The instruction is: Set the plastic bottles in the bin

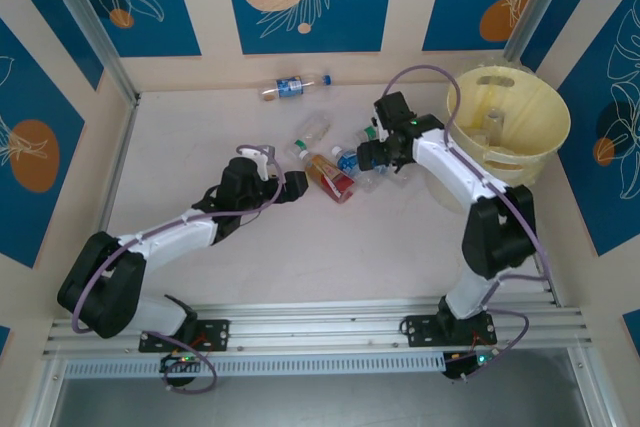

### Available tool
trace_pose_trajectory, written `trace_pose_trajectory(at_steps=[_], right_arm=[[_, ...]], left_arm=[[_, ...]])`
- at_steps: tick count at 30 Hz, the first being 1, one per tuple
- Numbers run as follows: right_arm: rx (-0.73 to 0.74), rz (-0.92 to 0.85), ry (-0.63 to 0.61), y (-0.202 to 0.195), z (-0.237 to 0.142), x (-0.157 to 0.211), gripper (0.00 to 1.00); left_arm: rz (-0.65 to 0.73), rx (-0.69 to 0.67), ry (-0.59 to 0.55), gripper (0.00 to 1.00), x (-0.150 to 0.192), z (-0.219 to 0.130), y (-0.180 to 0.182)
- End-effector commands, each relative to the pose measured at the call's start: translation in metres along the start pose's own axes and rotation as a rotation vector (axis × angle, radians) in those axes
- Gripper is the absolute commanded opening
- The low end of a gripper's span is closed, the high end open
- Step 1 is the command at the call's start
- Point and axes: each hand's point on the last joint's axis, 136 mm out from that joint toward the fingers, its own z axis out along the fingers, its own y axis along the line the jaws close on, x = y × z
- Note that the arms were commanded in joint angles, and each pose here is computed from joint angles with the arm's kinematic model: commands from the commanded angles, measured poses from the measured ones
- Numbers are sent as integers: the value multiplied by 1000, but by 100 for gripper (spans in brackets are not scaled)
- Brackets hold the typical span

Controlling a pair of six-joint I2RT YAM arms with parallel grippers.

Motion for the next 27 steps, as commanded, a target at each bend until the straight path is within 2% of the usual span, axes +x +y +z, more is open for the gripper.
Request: trace_pose_trajectory(at_steps=[1,9,13,17,22,27], right_arm=[[138,-46,34,-19,17,-9,82],[79,-113,140,-15,58,0,81],[71,-119,170,-12,66,5,82],[-36,-116,178,11,61,9,85],[47,-109,204,-14,72,8,91],[0,-141,259,-17,91,15,91]], left_arm=[[-13,-8,-36,100,-8,-7,2],[-5,-35,-62,100,-9,-14,8],[-12,-37,-67,100,-10,-15,10],[-18,-33,-63,100,-9,-14,9],[-22,-34,-63,100,-9,-13,10],[-25,-29,-62,100,-10,-12,9]])
